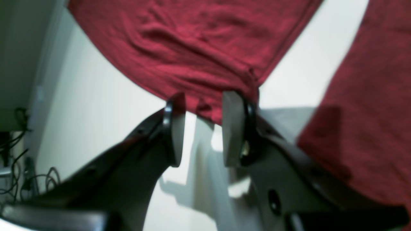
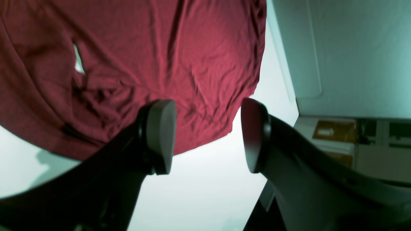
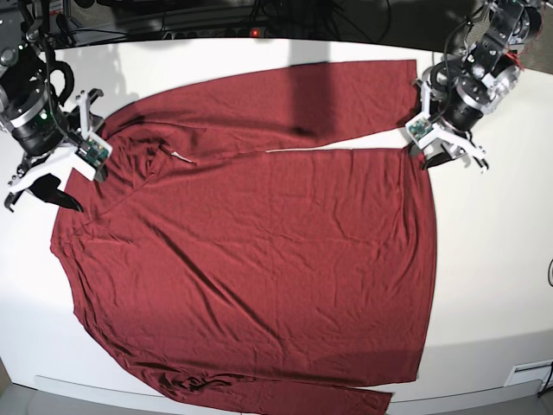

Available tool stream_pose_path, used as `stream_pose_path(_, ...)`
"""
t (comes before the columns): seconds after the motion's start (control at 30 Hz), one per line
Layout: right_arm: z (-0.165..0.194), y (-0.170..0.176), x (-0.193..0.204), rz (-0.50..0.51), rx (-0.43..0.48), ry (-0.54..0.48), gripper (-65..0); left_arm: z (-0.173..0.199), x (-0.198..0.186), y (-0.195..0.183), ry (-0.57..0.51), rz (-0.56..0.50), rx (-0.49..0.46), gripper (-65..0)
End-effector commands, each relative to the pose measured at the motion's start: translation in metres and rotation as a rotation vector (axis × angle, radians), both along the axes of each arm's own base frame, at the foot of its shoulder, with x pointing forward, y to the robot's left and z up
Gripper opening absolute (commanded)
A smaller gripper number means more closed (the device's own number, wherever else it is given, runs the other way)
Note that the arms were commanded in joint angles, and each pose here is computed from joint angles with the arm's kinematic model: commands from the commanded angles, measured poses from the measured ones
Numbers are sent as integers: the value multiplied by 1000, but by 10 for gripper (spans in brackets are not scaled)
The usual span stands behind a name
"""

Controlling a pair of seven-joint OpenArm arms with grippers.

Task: Fold the T-shirt properly
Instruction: 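Close both grippers on the shoulder edges of the red shirt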

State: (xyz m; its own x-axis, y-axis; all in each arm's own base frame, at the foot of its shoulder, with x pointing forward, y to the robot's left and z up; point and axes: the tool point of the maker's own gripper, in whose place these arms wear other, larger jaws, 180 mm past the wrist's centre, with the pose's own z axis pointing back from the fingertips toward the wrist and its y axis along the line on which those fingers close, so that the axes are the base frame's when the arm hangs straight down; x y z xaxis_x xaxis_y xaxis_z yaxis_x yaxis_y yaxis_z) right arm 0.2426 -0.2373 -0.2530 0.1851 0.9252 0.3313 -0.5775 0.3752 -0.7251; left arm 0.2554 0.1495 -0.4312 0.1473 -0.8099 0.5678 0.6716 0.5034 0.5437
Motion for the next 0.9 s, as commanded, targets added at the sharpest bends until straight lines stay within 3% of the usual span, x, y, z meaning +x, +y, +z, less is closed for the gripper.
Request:
stream_pose_path(0.0,10,1,4,8,-5,-33,-324,15,8,0,-48,2,1,-452)
stream_pose_path(0.23,5,7,1,-11,59,-15,-324,68,42,29,-241,169,65,-452)
stream_pose_path(0.3,4,10,-1,-15,92,-3,-324,70,45,44,-236,239,74,-452)
stream_pose_path(0.37,3,13,-2,-13,118,5,-324,64,41,52,-145,356,-34,-452)
stream_pose_path(0.47,2,17,-3,-10,152,16,-324,55,31,32,29,482,-322,-452)
stream_pose_path(0.53,1,19,-4,-14,173,29,-324,57,27,11,86,509,-467,-452)
stream_pose_path(0.63,-3,19,-7,-34,193,59,-324,65,27,-19,120,524,-601,-452)
stream_pose_path(0.73,-7,13,-10,-64,171,82,-324,70,29,-38,120,547,-677,-452)
stream_pose_path(0.87,-9,13,-12,-75,184,101,-324,71,35,-34,49,646,-663,-433)
